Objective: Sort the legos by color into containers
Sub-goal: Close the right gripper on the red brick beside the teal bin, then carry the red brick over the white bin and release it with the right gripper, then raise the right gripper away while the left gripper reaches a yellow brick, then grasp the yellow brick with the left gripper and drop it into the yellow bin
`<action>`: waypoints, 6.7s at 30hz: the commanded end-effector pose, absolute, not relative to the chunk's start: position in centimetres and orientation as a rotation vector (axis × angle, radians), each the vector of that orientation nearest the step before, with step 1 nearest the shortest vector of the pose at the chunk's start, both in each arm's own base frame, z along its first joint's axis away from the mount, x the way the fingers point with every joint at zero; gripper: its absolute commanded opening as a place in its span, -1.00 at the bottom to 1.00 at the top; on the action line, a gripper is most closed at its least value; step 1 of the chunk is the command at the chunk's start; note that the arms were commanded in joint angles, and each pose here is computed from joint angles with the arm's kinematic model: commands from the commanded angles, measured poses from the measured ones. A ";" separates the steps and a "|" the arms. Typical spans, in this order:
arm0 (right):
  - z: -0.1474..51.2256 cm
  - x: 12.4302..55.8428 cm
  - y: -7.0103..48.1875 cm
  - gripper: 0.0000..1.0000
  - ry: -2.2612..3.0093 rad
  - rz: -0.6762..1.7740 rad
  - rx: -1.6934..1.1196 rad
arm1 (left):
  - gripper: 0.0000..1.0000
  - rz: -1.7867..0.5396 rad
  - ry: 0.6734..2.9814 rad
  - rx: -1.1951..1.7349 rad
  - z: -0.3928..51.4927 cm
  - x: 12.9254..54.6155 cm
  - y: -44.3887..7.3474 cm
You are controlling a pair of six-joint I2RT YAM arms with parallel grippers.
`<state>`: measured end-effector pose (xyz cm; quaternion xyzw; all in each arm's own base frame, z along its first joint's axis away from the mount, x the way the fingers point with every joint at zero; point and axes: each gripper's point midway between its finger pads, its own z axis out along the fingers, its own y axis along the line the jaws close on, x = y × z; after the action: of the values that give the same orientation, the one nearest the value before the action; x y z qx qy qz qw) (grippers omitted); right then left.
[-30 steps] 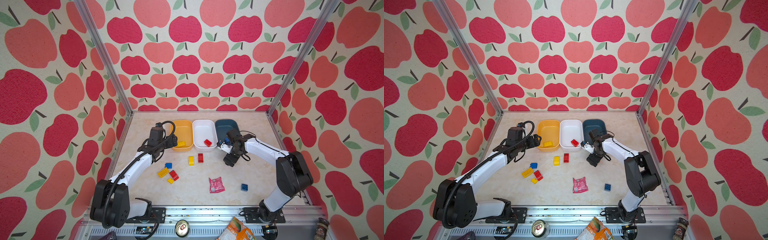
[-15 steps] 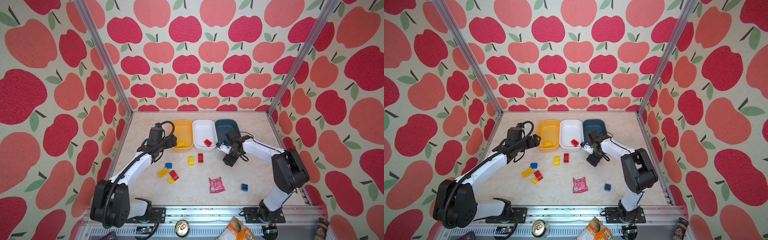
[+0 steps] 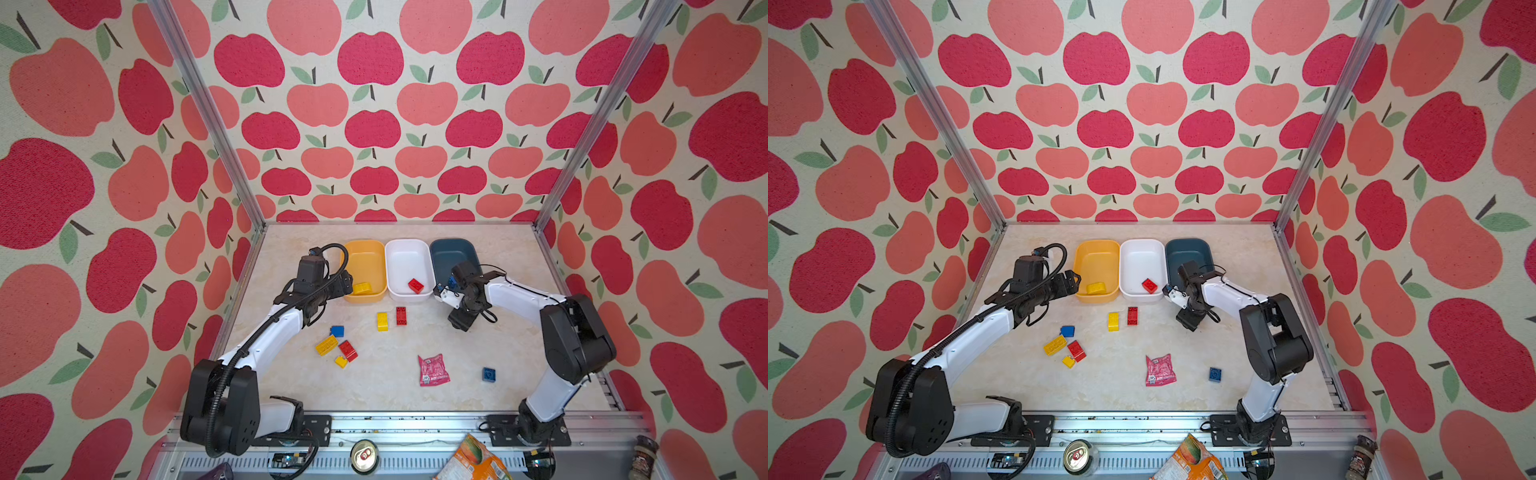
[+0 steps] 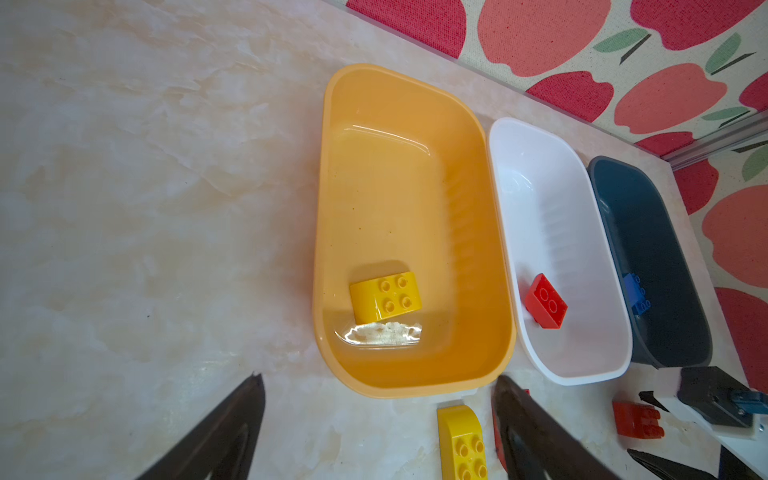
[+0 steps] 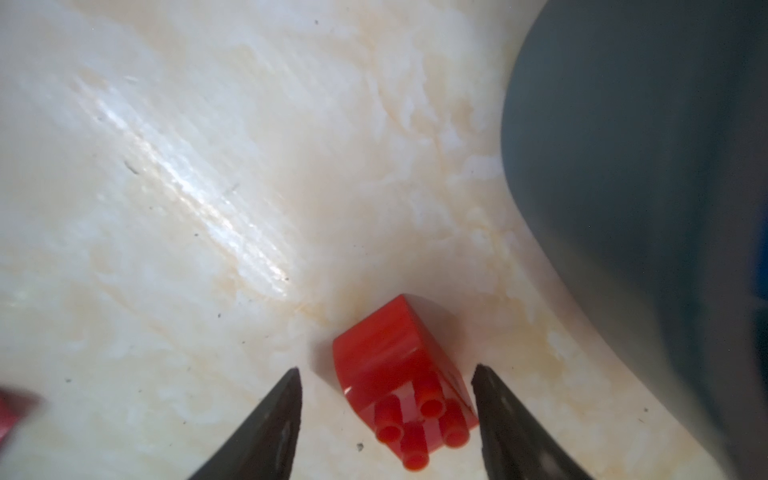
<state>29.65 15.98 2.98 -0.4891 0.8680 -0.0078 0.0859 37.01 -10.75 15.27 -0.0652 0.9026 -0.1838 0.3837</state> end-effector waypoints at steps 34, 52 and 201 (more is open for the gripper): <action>5.7 28.1 17.2 -0.51 2.623 0.063 -1.347 | 0.77 -0.482 2.276 -0.174 16.0 36.7 -10.5; 13.6 32.1 26.6 -0.53 2.432 0.089 -1.343 | 0.78 -0.492 2.265 -0.184 16.4 36.9 -10.5; 19.5 32.8 19.8 0.96 2.449 0.623 -0.554 | -0.59 -0.178 2.395 0.082 14.0 42.0 -18.0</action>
<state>33.21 20.01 18.75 -0.2118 0.9139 0.2226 0.2654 40.72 -18.21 13.78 0.0234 0.9326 -0.0763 0.3520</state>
